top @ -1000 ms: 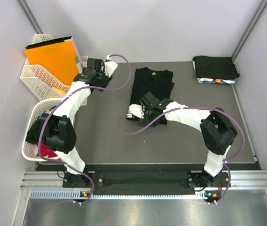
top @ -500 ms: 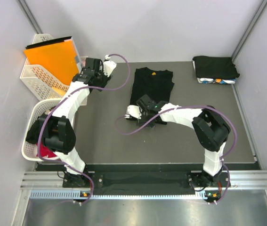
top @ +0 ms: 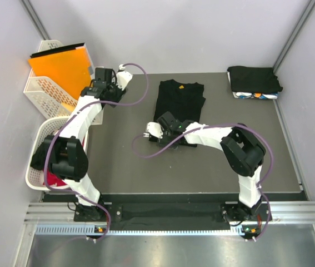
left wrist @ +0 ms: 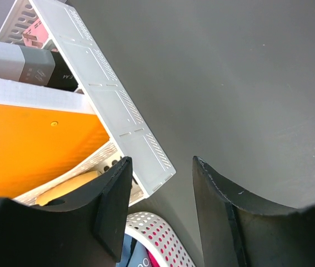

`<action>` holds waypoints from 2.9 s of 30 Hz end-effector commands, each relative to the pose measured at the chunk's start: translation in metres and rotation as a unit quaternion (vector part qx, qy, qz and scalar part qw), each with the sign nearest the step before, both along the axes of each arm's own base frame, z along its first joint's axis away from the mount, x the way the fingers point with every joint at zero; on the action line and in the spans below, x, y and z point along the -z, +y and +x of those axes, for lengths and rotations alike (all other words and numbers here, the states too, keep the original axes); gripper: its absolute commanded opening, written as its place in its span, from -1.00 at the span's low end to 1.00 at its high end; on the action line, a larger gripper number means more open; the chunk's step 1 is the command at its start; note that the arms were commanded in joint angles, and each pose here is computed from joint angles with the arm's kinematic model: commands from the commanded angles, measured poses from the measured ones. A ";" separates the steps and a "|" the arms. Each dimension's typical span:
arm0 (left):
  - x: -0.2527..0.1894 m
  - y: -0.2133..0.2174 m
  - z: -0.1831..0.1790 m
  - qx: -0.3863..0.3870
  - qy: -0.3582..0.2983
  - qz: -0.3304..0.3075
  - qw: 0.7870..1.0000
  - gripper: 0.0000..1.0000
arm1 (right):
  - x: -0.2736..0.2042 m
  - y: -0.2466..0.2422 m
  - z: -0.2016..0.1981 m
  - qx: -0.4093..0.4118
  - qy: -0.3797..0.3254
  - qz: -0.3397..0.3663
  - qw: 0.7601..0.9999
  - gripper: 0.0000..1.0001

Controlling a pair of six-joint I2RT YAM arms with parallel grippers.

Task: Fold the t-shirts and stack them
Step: Grab one side of the 2/3 rectangular tshirt with right arm, then fold the long partially folded tshirt into a neat square

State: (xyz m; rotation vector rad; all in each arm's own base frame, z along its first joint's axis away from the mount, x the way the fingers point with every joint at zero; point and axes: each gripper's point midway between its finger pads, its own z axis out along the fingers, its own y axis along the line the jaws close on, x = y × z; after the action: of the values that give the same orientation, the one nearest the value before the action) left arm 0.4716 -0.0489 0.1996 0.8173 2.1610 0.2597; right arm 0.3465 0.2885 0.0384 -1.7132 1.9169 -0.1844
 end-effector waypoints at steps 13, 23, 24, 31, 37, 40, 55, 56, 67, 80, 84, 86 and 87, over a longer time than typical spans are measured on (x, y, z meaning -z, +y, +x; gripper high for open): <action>-0.040 0.037 0.015 -0.015 -0.049 0.001 0.999 0.08 | 0.023 -0.010 -0.017 -0.019 0.033 -0.031 0.999 -0.07; -0.045 0.040 0.019 -0.013 -0.052 0.007 0.999 0.09 | -0.007 -0.014 -0.060 -0.072 0.139 -0.019 0.987 -0.88; -0.044 0.040 0.020 -0.013 -0.052 0.007 0.999 0.09 | -0.010 -0.014 -0.065 -0.076 0.151 -0.018 0.985 -0.88; -0.050 0.040 0.022 -0.013 -0.055 0.007 0.998 0.09 | -0.046 -0.024 -0.119 -0.146 0.269 -0.020 0.952 -0.78; -0.056 0.040 0.019 -0.011 -0.056 0.009 0.998 0.10 | -0.081 -0.034 -0.159 -0.209 0.324 -0.008 0.923 -0.78; -0.058 0.040 0.017 -0.011 -0.055 0.010 0.998 0.10 | -0.096 -0.037 -0.169 -0.228 0.328 -0.005 0.917 -0.78; -0.051 0.039 0.017 -0.014 -0.042 0.005 0.999 0.11 | -0.121 -0.019 -0.108 -0.225 0.210 -0.019 0.951 -0.75; -0.049 0.039 0.017 -0.015 -0.039 0.005 0.999 0.11 | -0.121 -0.018 -0.103 -0.224 0.204 -0.020 0.953 -0.75; -0.038 0.039 0.014 -0.017 -0.026 0.002 1.000 0.12 | -0.129 -0.018 -0.038 -0.202 0.133 -0.041 0.969 -0.74; -0.035 0.038 0.015 -0.022 -0.016 -0.003 1.000 0.13 | -0.136 -0.024 0.012 -0.180 0.085 -0.038 0.979 -0.74; -0.035 0.031 0.015 -0.012 -0.015 -0.017 1.000 0.13 | -0.126 -0.020 0.026 -0.177 0.079 -0.039 0.980 -0.74; -0.034 0.031 0.014 -0.012 -0.012 -0.017 1.000 0.13 | -0.127 -0.019 0.032 -0.173 0.073 -0.035 0.982 -0.74; -0.034 0.031 0.014 -0.012 -0.011 -0.017 1.000 0.13 | -0.125 -0.019 0.037 -0.172 0.069 -0.034 0.982 -0.74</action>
State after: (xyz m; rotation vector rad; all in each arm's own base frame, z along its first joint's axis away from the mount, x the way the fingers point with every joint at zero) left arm 0.4797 -0.0142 0.2130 0.7955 2.1940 0.2631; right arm 0.3496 0.2591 0.1446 -2.2034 1.7731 0.0716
